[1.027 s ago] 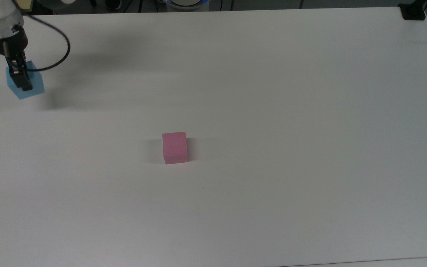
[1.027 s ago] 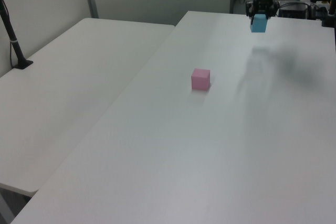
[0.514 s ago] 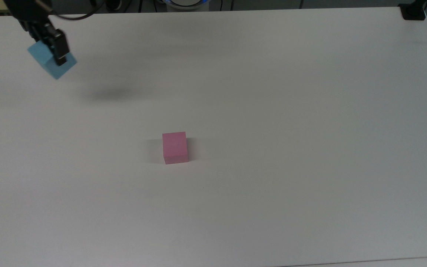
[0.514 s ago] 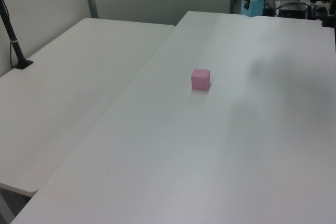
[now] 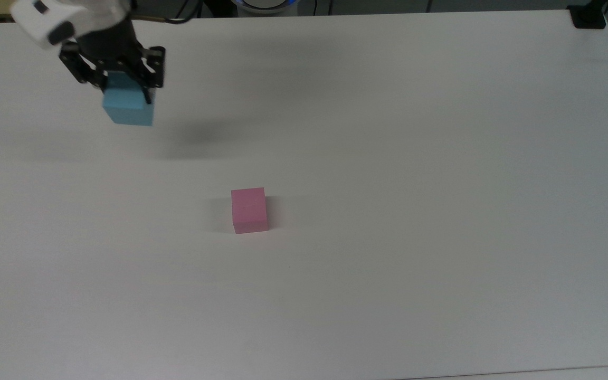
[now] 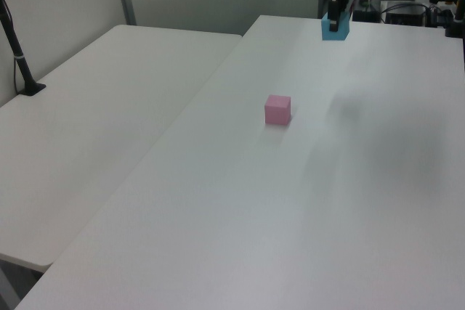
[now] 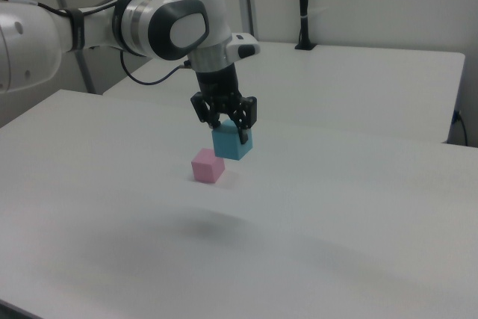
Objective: Put blue cube on pink cube
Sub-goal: 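Lift the light-blue cube and carry it over the pink cube, then lower the light-blue cube onto the pink cube's top face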
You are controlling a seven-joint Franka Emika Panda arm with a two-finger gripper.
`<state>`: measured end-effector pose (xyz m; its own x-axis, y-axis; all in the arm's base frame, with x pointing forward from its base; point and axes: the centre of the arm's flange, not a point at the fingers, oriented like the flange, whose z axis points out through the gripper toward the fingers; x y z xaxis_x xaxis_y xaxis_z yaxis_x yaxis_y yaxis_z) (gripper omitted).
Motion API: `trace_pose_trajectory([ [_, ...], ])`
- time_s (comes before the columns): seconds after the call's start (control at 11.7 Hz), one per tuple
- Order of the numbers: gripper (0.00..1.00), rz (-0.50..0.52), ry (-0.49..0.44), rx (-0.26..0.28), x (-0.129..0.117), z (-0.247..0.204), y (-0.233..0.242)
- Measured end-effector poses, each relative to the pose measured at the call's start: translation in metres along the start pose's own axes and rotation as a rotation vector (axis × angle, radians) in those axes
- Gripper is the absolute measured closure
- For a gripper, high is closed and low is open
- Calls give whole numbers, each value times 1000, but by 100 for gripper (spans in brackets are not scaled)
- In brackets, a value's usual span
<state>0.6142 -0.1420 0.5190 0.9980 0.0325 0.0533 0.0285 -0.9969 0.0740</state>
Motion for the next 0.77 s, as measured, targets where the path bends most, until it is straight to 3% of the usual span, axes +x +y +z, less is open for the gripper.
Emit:
trace_pose_trajectory([
  [0.26, 41, -120, -10, 3, 35, 20, -52],
  [0.51, 41, -202, 51, -5, 72, 51, -105],
  [0.77, 41, -183, 87, 2, 88, 79, -136],
])
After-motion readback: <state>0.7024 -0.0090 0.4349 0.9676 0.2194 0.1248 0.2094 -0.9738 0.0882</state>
